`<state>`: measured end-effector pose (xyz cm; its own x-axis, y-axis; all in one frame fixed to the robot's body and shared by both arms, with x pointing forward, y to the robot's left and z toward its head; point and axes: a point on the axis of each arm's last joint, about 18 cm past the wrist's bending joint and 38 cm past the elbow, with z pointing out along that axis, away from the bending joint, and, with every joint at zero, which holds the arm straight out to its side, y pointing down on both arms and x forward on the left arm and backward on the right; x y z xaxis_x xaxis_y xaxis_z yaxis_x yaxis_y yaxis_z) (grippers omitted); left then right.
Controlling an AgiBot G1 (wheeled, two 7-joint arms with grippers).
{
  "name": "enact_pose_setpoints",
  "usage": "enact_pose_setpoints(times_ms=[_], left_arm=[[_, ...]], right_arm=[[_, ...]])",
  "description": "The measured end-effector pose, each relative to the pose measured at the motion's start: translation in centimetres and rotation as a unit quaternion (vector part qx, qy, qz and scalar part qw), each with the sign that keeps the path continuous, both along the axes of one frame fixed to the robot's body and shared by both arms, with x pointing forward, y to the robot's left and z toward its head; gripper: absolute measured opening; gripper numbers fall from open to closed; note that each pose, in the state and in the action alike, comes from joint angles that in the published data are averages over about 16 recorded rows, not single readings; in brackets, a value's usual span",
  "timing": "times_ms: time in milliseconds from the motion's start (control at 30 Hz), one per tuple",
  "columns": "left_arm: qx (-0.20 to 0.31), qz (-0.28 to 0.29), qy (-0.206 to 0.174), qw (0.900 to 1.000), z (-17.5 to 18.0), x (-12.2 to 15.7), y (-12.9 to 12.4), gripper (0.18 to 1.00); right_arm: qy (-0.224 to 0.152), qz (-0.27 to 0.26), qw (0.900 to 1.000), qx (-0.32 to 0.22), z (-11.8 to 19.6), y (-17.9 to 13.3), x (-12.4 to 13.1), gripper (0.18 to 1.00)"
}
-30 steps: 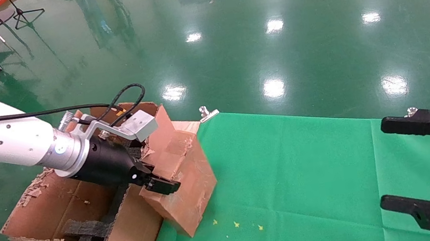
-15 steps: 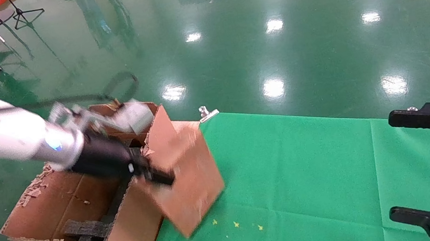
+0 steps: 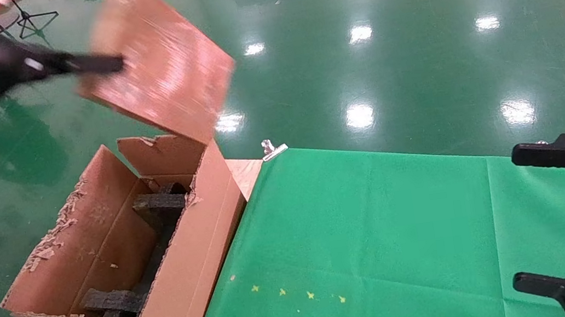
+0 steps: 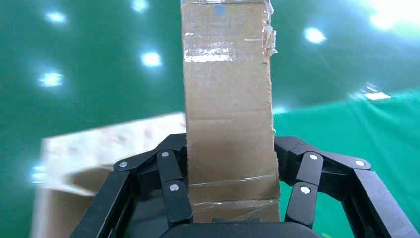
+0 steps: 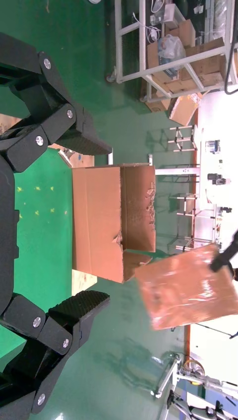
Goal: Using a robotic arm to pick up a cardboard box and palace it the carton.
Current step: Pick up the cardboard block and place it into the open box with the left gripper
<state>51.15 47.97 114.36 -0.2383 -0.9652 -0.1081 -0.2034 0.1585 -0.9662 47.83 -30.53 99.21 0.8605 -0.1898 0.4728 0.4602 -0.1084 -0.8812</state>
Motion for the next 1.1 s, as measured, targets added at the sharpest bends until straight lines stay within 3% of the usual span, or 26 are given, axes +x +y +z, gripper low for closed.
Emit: enact_pose_setpoints(times_ms=[200, 500, 800, 1100], left_arm=[[0.011, 0.060, -0.008, 0.9981, 0.1, -1.1, 5.0, 0.293], [0.029, 0.117, 0.044, 0.9917, -4.6, -0.7, 10.6, 0.291], [0.026, 0.140, 0.092, 0.9855, -10.0, 0.6, 13.8, 0.290], [0.020, 0.149, 0.124, 0.9809, -13.6, 1.7, 15.1, 0.289]], right_arm=[[0.000, 0.000, 1.000, 0.000, 0.0, 0.0, 0.0, 1.001], [0.000, 0.000, 1.000, 0.000, 0.0, 0.0, 0.0, 1.001], [0.000, 0.000, 1.000, 0.000, 0.0, 0.0, 0.0, 1.001], [0.000, 0.000, 1.000, 0.000, 0.0, 0.0, 0.0, 1.001]])
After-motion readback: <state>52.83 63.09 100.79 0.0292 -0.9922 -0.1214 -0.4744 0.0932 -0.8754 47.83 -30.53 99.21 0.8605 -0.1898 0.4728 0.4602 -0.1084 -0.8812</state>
